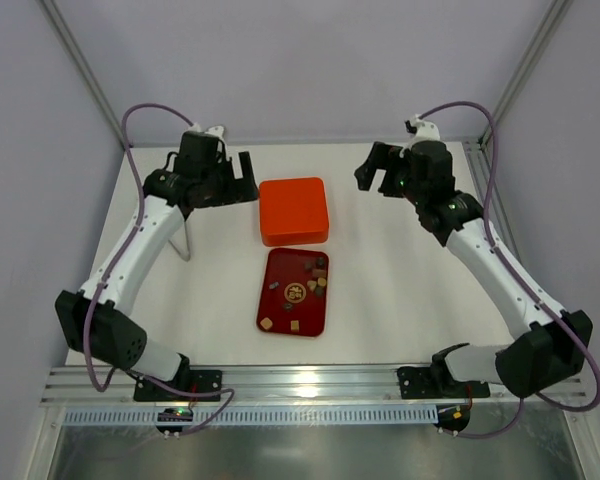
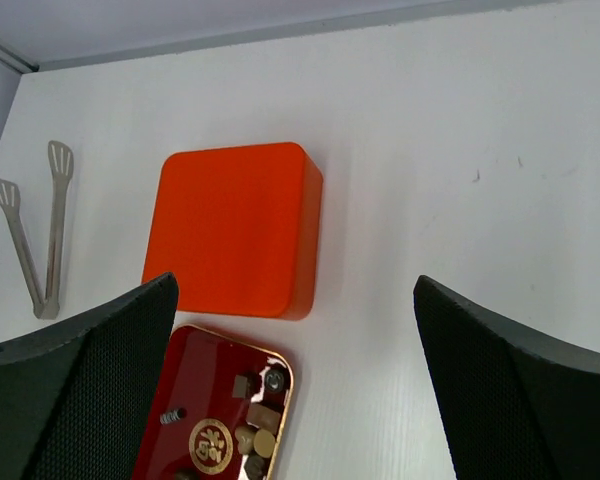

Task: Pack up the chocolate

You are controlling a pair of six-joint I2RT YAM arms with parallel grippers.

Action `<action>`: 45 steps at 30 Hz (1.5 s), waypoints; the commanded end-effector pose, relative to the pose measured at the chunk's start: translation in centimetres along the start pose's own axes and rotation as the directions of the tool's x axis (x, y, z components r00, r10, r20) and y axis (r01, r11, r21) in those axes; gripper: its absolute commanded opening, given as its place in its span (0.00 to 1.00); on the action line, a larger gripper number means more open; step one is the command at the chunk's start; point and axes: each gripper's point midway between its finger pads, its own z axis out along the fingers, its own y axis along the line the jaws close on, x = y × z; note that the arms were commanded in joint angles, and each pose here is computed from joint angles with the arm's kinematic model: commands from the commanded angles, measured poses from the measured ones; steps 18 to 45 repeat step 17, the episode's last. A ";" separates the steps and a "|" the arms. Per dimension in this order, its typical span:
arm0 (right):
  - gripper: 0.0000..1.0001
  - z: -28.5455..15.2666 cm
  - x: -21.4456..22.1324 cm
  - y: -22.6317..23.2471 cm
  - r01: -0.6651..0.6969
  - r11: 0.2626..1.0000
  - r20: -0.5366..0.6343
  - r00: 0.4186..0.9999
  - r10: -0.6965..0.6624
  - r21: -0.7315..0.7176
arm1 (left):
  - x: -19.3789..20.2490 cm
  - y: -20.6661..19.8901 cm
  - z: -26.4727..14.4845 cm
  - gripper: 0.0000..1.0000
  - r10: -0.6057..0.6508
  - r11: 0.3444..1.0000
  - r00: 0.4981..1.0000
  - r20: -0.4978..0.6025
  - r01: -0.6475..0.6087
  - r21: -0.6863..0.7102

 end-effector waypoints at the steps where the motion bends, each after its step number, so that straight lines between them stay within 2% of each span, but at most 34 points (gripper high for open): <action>1: 1.00 -2.6 0.3 -1.2 -0.006 0.999 0.058 0.998 0.004 0.039 | 0.4 -0.3 -3.3 0.93 -0.005 0.999 0.995 0.095 0.001 0.035; 4: 1.00 -4.9 2.0 -2.6 0.000 0.998 0.055 0.998 -0.004 0.067 | 2.4 0.5 -5.2 0.93 0.005 0.999 0.994 0.106 -0.009 0.039; 5: 1.00 -5.1 3.2 -3.4 0.002 0.996 0.039 0.999 -0.006 0.091 | 2.3 1.2 -6.4 0.93 0.010 1.000 0.990 0.144 -0.012 0.016; 11: 1.00 -6.8 5.3 -4.6 0.003 0.994 0.022 1.000 -0.006 0.114 | 4.7 2.4 -7.5 0.94 0.026 1.000 0.989 0.146 -0.026 0.002; 45: 1.00 -6.9 5.3 -4.5 -0.002 0.994 0.028 1.000 -0.001 0.108 | 4.5 2.2 -8.4 0.94 0.037 0.999 0.986 0.161 -0.040 0.019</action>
